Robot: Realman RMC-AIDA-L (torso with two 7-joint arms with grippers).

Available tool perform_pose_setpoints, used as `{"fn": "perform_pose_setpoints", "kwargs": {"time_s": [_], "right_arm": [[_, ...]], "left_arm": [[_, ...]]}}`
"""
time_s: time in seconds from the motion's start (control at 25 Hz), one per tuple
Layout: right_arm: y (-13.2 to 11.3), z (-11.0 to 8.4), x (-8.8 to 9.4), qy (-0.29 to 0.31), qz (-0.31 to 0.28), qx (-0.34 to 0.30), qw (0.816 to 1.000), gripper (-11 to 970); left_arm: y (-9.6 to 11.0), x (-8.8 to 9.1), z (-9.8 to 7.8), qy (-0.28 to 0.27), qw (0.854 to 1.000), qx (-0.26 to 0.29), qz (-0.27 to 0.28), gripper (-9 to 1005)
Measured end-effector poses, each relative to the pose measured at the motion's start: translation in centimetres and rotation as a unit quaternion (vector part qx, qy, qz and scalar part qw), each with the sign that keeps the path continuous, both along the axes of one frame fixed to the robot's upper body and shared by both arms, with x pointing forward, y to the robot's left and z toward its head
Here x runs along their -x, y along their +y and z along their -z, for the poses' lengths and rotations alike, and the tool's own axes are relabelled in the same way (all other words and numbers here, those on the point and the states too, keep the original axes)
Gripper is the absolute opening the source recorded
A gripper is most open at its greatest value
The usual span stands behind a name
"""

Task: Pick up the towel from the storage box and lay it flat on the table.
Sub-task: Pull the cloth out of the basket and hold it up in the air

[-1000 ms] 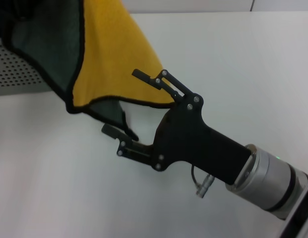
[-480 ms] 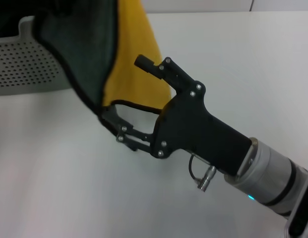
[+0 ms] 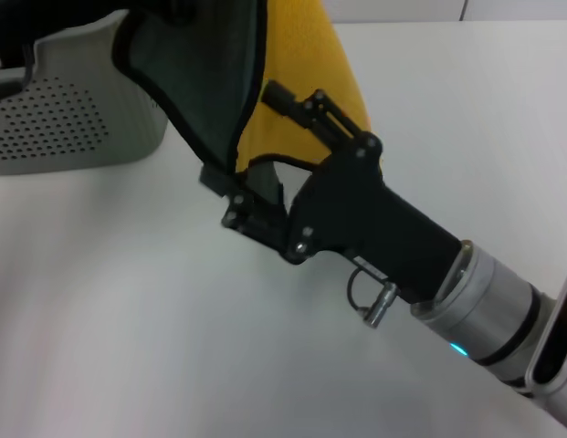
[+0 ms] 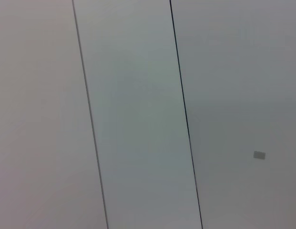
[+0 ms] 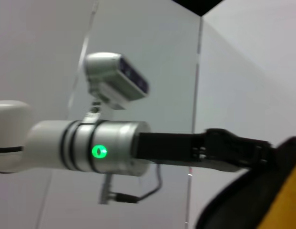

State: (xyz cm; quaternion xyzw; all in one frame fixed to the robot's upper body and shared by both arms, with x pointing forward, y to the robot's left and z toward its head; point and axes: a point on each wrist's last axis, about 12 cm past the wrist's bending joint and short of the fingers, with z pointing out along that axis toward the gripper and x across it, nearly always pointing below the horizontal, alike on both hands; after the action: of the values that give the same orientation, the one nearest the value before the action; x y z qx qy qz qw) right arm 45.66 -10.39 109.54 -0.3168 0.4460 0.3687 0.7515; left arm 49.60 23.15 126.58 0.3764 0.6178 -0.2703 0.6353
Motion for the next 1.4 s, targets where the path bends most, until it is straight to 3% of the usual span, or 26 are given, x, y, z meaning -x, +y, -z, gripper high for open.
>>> {"fn": "perform_pose_setpoints", "kwargs": {"time_s": [0.44, 0.88, 1.4], "right_arm": [[-1.1, 0.6, 0.1, 0.031, 0.039, -0.017, 0.999, 689], [-2.8, 2.0, -0.3, 0.093, 0.066, -0.030, 0.993, 553], [-2.6, 1.8, -0.5, 0.088, 0.052, -0.031, 0.994, 388]], "left_arm": [[0.0, 0.3, 0.0, -0.002, 1.000, 0.004, -0.007, 24], [0.2, 0.3, 0.0, -0.002, 1.000, 0.006, -0.014, 24], [0.1, 0.3, 0.1, -0.001, 1.000, 0.003, -0.013, 25]]}}
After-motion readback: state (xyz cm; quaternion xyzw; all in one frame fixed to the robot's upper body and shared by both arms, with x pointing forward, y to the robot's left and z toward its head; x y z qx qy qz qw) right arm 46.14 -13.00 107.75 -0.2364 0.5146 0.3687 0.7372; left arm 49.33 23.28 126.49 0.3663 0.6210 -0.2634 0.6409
